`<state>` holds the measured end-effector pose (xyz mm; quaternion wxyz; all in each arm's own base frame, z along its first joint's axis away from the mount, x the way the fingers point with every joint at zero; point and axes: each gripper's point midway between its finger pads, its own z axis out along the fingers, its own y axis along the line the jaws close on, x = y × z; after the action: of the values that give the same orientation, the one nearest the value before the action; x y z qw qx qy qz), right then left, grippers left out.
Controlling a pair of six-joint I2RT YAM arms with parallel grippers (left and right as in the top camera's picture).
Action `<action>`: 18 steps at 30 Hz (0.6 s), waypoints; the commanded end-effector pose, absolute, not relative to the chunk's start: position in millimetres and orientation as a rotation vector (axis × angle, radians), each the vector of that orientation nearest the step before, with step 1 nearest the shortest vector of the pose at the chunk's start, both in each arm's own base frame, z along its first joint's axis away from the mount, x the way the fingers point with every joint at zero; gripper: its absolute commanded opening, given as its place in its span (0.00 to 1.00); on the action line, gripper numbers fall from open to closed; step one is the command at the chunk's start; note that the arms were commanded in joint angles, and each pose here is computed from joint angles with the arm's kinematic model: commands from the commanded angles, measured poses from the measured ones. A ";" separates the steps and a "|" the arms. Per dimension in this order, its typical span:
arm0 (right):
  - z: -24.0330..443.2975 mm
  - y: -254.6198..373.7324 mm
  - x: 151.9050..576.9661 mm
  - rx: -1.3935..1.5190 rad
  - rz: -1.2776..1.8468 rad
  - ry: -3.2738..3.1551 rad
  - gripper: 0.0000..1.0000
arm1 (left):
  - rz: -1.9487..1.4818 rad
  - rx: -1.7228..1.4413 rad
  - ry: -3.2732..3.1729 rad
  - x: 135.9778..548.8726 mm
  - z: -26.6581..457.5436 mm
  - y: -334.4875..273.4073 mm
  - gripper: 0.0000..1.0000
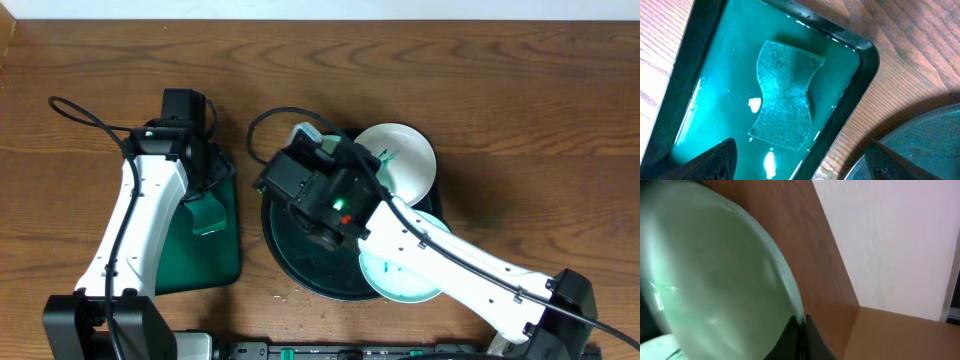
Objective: Clean dirty plates on tray and stack at the side
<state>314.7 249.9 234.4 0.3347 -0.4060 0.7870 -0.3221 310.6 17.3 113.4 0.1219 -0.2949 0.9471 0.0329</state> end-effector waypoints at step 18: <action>210.1 235.7 327.9 -0.822 -0.510 2.340 0.01 | 0.065 -0.853 2.752 315.3 118.5 15.8 0.82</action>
<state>319.7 243.6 215.4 0.3081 -0.3747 0.8365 -0.2549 312.3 15.5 113.6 0.1238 -0.2944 0.9472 0.0271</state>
